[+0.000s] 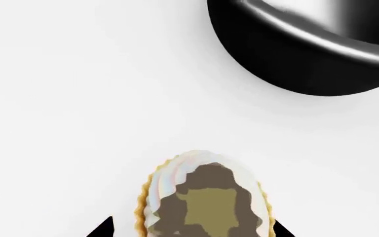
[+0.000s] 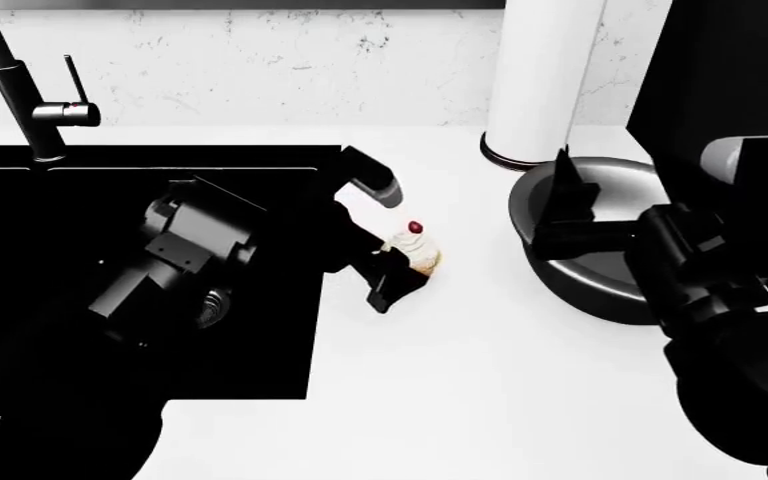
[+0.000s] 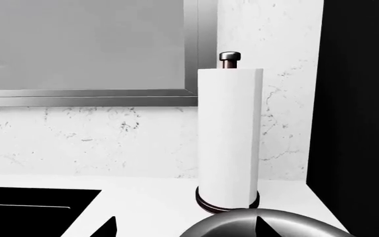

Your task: Move the fresh-baked cupcake off the tray onto the counter, and place the bowl used for mixing into the sink.

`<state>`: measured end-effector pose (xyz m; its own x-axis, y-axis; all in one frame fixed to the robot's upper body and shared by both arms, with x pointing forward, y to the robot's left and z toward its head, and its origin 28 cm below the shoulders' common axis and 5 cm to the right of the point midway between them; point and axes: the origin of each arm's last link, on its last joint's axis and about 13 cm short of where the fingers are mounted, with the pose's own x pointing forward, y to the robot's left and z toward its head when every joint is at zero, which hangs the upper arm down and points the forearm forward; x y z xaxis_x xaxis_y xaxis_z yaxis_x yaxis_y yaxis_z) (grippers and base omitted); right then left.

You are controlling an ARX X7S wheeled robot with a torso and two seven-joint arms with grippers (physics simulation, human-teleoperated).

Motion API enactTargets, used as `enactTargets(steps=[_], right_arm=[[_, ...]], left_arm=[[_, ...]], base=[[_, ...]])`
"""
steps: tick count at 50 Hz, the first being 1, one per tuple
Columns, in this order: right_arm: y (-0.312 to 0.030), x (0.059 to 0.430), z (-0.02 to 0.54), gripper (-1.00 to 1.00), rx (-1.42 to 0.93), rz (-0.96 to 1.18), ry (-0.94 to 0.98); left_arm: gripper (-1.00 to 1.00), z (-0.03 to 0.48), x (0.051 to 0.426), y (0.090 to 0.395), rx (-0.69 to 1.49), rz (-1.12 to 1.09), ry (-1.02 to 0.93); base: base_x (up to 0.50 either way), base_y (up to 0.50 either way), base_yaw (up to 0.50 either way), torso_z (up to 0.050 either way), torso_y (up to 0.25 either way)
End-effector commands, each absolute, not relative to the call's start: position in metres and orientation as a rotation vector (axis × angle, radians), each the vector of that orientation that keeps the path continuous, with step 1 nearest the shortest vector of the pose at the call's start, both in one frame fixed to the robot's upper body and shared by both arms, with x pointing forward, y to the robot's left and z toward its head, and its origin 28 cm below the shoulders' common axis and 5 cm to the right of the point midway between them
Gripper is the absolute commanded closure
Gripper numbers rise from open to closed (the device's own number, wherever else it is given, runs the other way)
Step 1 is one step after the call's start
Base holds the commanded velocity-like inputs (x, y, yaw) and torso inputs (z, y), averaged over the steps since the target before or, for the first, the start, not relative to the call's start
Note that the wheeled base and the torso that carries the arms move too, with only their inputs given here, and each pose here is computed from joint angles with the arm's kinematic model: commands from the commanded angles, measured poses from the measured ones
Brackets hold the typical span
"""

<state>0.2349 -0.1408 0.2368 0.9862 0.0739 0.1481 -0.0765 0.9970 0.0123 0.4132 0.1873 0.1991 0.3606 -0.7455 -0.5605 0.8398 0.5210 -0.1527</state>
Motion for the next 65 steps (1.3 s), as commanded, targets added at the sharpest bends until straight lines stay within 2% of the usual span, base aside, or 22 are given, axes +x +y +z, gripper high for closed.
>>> enactTargets(steps=[1, 42, 48, 59, 65], right_arm=[[-0.142, 0.233, 0.238, -1.0, 0.023, 0.075, -0.152], [-0.144, 0.221, 0.253, -1.0, 0.045, 0.083, -0.186], [-0.145, 0.214, 0.253, -1.0, -0.042, 0.092, -0.208], [-0.146, 0.204, 0.261, -1.0, -0.058, 0.106, -0.211], [-0.15, 0.205, 0.269, -1.0, -0.103, 0.135, -0.149]], left_arm=[[-1.0, 0.206, 0.407, 0.186, 0.17, -1.034, 0.62], [-1.0, 0.214, 0.355, 0.207, 0.158, -0.885, 0.593], [-1.0, 0.21, 0.332, 0.214, 0.114, -0.804, 0.516], [-1.0, 0.217, 0.311, 0.21, 0.121, -0.769, 0.433], [-1.0, 0.23, 0.297, 0.211, 0.122, -0.69, 0.353]], base=[[0.0, 0.0, 0.0, 0.0, 0.0], [0.0, 0.0, 0.0, 0.0, 0.0], [0.0, 0.0, 0.0, 0.0, 0.0], [0.0, 0.0, 0.0, 0.0, 0.0], [0.0, 0.0, 0.0, 0.0, 0.0]])
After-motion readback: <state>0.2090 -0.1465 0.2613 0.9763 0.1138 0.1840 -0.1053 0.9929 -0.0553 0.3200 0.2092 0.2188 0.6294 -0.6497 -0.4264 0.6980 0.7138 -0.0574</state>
